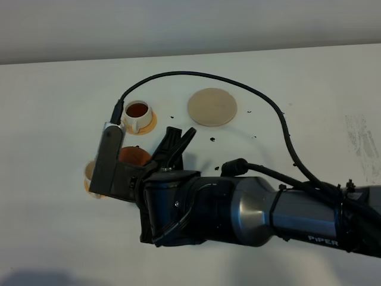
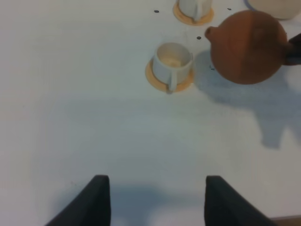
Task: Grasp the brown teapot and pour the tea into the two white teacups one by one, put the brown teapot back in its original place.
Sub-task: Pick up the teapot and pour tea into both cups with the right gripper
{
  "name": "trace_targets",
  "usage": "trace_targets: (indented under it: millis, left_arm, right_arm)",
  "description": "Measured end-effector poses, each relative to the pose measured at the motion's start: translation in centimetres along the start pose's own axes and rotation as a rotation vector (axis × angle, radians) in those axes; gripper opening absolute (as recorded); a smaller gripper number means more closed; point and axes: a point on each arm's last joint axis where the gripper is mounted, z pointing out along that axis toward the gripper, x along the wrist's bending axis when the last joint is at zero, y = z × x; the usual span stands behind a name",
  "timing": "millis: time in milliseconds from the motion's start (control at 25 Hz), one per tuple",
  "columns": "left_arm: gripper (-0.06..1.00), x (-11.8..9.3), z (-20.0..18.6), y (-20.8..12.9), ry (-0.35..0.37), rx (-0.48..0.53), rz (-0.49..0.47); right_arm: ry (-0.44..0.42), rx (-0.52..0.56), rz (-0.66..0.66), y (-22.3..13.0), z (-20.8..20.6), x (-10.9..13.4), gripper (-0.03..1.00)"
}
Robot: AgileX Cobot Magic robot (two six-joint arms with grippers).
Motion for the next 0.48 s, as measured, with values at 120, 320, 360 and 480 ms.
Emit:
trace_targets:
  millis: [120,320,360,480]
  left_arm:
    - [0.44,0.0,0.0,0.0,0.000,0.000,0.000]
    - [0.44,0.0,0.0,0.0,0.000,0.000,0.000]
    - [0.44,0.0,0.0,0.0,0.000,0.000,0.000]
    - [0.44,0.0,0.0,0.0,0.000,0.000,0.000]
  right_arm:
    - [-0.016,-0.017,-0.004,0.1,0.0,-0.1,0.11]
    - [-0.027,-0.027,0.007,0.6,0.2,-0.3,0.11]
    - [-0.029,-0.026,0.008,0.8,0.4,-0.3,0.11]
    - [-0.030,-0.003,0.018,0.8,1.1,-0.3,0.11]
